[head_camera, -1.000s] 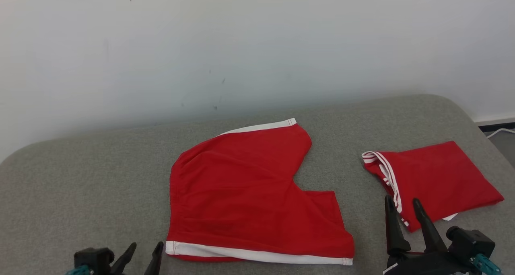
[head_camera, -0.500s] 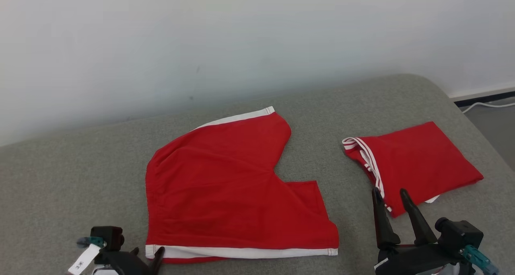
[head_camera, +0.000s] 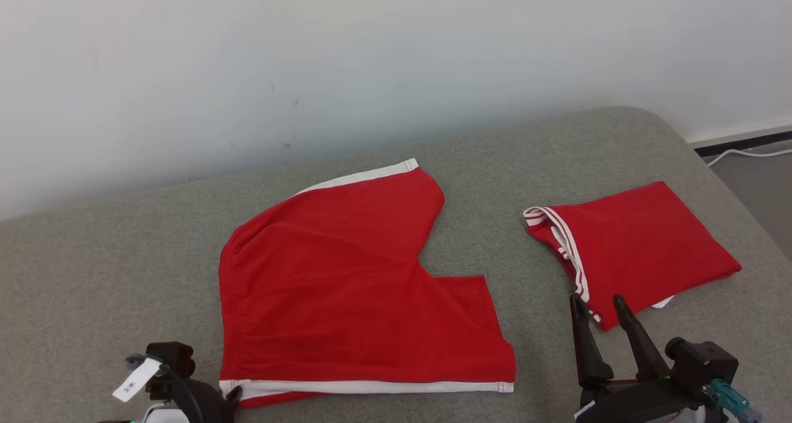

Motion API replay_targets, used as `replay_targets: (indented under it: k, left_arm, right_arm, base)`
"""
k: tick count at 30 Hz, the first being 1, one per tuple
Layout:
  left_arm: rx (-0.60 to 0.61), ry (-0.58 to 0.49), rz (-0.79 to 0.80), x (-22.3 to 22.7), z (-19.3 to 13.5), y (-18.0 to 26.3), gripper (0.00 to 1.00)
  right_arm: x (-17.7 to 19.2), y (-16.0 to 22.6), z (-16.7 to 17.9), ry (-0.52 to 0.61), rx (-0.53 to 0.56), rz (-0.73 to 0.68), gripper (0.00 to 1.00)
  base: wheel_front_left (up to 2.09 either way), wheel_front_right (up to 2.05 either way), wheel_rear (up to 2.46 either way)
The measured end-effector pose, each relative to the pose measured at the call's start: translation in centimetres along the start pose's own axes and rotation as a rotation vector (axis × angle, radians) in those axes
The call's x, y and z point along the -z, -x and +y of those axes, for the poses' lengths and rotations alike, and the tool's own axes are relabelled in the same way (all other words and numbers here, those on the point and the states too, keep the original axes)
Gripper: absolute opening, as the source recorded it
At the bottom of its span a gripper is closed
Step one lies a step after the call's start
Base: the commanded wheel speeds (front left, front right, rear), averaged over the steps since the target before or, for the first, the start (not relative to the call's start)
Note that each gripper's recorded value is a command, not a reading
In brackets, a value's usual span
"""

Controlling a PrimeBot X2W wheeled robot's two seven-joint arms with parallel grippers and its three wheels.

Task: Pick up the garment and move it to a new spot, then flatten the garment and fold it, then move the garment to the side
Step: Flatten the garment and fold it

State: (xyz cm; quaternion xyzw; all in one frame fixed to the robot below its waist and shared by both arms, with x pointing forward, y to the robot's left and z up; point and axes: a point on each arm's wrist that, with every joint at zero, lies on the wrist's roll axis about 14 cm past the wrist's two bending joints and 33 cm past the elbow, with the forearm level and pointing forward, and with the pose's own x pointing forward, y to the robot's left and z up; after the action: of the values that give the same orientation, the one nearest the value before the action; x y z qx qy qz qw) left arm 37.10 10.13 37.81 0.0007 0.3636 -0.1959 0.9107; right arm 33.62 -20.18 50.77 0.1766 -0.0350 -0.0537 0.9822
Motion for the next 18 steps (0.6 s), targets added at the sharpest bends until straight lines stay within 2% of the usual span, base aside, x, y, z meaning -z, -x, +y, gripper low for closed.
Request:
replay_targets:
  k: [5,12,18]
  left_arm:
    - [0.017,-0.004,0.001,-0.2,-0.6,-0.2,0.00]
    - [0.034,-0.009,0.003,-0.5,-1.4,-0.4,0.00]
    - [0.037,0.003,0.009,-0.2,-1.5,-0.4,0.00]
  right_arm:
    - [1.3,0.1,0.5,0.008,-0.024,0.049,1.00]
    - [9.3,2.7,2.0,0.123,-0.147,0.414,1.00]
    - [12.0,3.4,3.0,0.172,-0.198,0.546,1.00]
  base:
    - [0.00,0.00,0.00]
    - [0.00,0.00,0.00]
    - [0.00,0.00,0.00]
